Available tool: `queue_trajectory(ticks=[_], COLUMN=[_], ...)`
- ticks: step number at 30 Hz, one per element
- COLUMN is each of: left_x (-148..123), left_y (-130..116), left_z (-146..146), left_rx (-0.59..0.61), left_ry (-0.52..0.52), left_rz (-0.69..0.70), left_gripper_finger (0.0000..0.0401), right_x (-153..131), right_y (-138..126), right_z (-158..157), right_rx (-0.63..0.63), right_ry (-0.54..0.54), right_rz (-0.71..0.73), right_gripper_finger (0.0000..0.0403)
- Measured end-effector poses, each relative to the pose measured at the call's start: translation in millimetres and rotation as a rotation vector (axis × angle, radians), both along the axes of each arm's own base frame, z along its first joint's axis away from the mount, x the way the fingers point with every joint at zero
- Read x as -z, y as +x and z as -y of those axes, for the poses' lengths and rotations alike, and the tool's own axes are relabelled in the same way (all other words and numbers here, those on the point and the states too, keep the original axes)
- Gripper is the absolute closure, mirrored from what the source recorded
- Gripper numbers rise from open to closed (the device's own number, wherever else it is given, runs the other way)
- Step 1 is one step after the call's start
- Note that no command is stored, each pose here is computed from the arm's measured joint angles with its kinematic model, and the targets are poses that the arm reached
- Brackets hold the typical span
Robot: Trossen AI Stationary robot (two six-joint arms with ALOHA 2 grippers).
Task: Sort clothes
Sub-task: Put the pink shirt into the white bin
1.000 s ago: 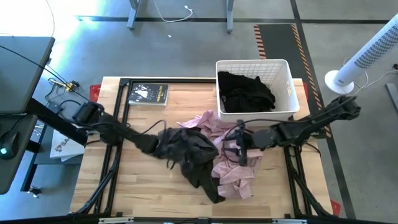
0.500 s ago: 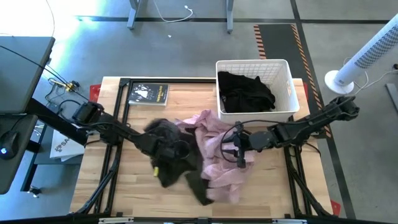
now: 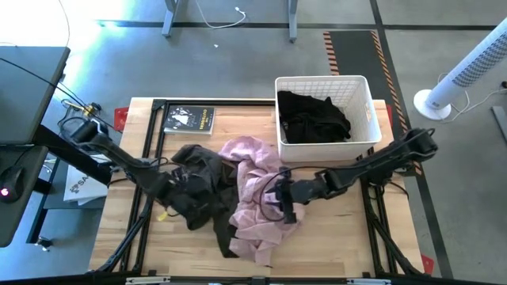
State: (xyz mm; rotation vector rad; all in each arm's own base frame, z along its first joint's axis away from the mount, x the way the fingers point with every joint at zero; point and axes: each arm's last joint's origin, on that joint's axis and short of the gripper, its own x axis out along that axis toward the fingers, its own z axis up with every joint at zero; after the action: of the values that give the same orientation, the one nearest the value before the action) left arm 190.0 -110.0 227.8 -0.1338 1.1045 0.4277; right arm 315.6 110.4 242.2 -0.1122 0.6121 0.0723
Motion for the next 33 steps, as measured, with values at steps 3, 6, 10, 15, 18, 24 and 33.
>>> queue_trajectory(ticks=[3, 6, 10, 15, 18, 24, 33], left_x=[-16, -27, -35, -28, -19, -20, -53], left_y=[-4, 0, 15, 27, 20, -14, -54], left_z=[0, 6, 16, 21, 16, -3, -23], left_rx=[-0.069, -0.095, -0.033, -0.035, -0.083, -0.263, -0.346], left_ry=[0.049, 0.091, 0.119, 0.181, 0.203, 0.209, 0.178], left_rz=[0.216, 0.420, 0.559, 0.580, 0.505, 0.418, 0.615], left_gripper_finger=[0.0396, 0.0396, 0.0396, 0.0396, 0.0396, 0.0396, 0.0396], right_x=[-9, -20, -22, 2, 28, 87, 123], right_y=[10, 20, 32, 48, 56, 66, 68], right_z=[1, 6, 22, 46, 58, 53, 32], right_rx=[-0.009, 0.005, 0.005, -0.019, 0.015, 0.035, 0.032], right_ry=[-0.041, -0.061, -0.092, -0.024, 0.021, 0.023, -0.002], right_rz=[-0.032, -0.058, -0.118, -0.216, -0.324, -0.514, -0.600], right_gripper_finger=[0.0218, 0.0180, 0.0114, 0.0057, 0.0049, 0.0047, 0.0112])
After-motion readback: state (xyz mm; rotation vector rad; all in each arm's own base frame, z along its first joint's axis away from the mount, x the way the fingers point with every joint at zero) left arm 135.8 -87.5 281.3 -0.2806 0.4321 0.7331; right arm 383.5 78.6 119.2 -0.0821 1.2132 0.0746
